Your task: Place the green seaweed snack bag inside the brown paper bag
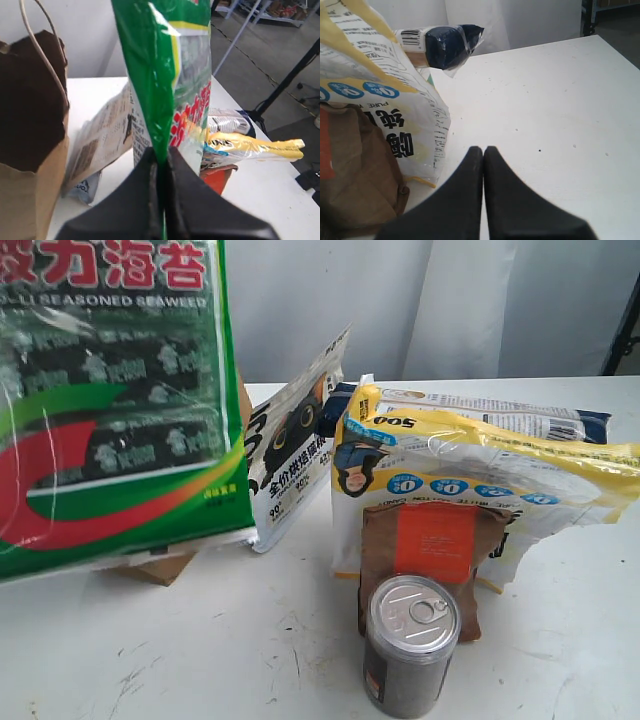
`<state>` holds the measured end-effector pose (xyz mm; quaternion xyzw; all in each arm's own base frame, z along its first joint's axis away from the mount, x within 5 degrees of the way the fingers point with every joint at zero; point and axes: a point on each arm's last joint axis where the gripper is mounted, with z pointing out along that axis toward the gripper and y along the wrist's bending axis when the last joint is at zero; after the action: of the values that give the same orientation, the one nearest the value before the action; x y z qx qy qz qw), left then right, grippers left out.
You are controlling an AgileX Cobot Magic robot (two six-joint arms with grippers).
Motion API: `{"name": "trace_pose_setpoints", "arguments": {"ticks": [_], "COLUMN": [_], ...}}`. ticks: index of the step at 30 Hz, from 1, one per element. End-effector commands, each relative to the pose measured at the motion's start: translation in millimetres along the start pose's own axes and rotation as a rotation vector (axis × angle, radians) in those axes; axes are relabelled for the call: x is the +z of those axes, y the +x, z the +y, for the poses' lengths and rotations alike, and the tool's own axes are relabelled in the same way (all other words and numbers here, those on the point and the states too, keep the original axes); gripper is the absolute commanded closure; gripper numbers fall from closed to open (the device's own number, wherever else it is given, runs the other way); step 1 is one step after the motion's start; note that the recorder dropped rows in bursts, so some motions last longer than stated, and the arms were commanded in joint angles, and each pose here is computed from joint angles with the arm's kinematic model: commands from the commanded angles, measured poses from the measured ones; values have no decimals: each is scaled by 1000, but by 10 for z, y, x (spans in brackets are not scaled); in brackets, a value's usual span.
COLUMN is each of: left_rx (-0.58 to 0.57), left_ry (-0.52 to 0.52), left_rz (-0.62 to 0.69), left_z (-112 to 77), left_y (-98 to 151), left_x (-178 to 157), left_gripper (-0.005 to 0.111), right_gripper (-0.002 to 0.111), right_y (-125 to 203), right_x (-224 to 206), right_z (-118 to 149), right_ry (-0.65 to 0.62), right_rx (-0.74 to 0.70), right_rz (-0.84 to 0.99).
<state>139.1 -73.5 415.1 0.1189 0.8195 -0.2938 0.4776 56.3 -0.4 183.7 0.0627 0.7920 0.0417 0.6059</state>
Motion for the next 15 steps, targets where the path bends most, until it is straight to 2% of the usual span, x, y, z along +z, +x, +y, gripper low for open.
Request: {"name": "trace_pose_setpoints", "arguments": {"ticks": [1,15], "left_rx": [30,111], "left_ry": [-27,-255], "left_rz": [-95,-346], "left_z": [-73,-94], "left_y": [-191,-705], "left_x": [-156,-548], "left_gripper": [107,107], "right_gripper": [108,108], "right_y": [7,7], "right_x": [2,2], "right_z": [-4,-4], "right_ry": [4,4], "right_rx": [5,5], "right_rz": [-4,-4]}}
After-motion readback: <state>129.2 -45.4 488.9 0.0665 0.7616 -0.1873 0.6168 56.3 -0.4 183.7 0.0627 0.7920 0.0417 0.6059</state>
